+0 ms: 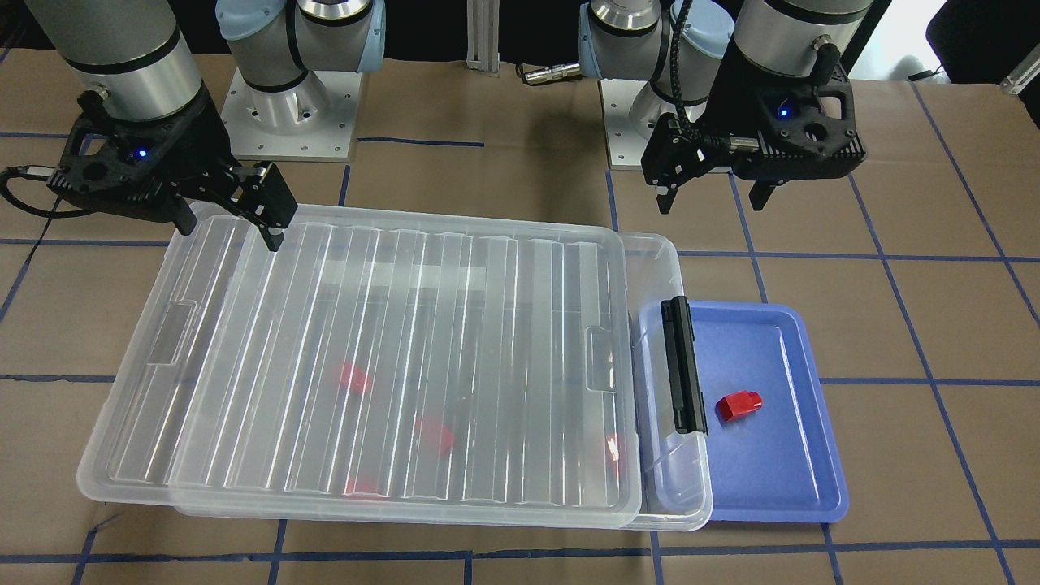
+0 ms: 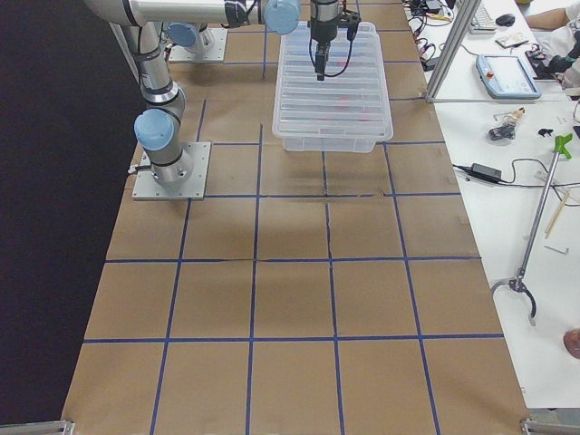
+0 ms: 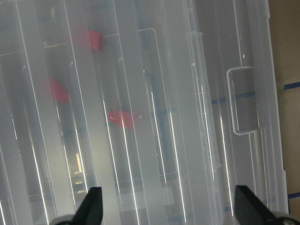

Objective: Place red block in blue tray from box

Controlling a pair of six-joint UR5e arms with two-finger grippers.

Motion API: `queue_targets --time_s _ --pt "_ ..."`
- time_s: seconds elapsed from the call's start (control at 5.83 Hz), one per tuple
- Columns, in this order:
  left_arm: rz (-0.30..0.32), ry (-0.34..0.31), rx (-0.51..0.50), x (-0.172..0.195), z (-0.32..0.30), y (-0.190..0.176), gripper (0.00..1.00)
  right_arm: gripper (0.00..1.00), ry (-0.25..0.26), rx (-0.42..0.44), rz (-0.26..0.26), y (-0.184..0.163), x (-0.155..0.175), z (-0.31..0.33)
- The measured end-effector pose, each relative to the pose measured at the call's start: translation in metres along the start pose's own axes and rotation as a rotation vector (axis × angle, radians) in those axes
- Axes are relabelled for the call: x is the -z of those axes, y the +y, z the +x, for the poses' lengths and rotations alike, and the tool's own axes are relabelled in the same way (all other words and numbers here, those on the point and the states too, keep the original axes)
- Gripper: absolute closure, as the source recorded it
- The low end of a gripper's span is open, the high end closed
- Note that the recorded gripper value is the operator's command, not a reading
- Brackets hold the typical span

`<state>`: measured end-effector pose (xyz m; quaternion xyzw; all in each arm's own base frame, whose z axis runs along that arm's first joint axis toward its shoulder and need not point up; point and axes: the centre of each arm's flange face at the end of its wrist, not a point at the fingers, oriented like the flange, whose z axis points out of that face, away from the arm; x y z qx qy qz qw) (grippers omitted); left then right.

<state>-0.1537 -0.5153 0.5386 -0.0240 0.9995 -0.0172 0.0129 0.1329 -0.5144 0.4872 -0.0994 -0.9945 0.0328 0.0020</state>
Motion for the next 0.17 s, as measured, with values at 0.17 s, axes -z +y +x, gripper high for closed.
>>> queue_targets --time_s 0.17 --pt "0.001 0.002 -0.002 -0.0006 0.0002 -0.0007 0.02 0.0 0.005 -0.001 -0.007 0.0009 -0.0005 0.0007"
